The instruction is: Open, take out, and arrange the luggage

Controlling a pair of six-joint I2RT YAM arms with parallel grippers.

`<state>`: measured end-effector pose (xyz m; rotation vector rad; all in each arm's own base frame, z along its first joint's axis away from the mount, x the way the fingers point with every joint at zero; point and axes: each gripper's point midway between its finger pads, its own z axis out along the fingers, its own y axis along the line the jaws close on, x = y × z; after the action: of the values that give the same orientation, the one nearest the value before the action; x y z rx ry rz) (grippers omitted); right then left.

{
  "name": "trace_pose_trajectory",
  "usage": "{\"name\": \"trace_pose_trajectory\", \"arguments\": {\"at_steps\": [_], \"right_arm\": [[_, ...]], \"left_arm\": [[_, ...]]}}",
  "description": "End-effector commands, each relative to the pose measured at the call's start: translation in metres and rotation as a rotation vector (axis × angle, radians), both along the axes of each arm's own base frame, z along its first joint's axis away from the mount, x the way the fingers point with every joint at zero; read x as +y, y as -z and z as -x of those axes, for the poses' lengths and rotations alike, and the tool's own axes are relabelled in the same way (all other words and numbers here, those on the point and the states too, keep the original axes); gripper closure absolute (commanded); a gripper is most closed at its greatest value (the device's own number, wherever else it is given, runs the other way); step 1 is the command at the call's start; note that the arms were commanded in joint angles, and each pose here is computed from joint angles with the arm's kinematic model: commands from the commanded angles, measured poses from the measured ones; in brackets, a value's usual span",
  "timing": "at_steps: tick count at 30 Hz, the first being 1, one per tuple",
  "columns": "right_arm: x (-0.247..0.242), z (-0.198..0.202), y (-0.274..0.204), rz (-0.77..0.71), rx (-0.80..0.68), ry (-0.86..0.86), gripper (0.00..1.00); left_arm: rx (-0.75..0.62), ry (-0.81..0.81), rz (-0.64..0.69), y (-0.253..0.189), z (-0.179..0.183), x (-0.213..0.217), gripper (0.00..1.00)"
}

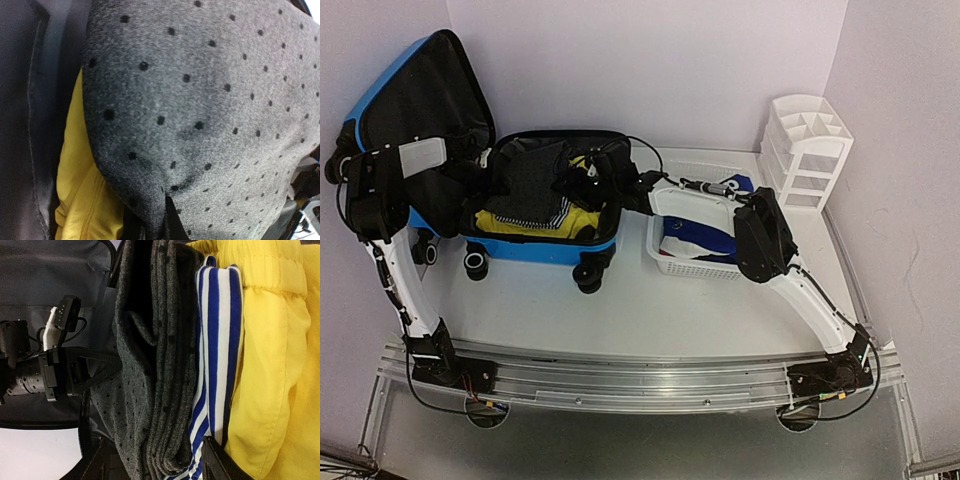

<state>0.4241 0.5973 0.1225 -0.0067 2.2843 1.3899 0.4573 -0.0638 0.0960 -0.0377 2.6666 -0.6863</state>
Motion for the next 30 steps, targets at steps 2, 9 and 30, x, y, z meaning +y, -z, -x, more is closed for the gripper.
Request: {"name": "trace_pose_trajectory", "arguments": {"at_steps": [2, 9, 30], "right_arm": [[-0.004, -0.004, -0.021, -0.014, -0.048, 0.023, 0.41], [0.008, -0.002, -0.017, -0.052, -0.03, -0.012, 0.39], [0.002, 0.0, 0.017, -0.029, 0.062, 0.027, 0.39]], "left_arm": [[-0.128, 0.04, 0.086, -0.064, -0.004, -0.017, 1.0], [-0.167, 0.034, 0.138, -0.096, 0.011, -0.024, 1.0], [-0.025, -0.044, 0.094, -0.056, 0.035, -0.024, 1.0]]}}
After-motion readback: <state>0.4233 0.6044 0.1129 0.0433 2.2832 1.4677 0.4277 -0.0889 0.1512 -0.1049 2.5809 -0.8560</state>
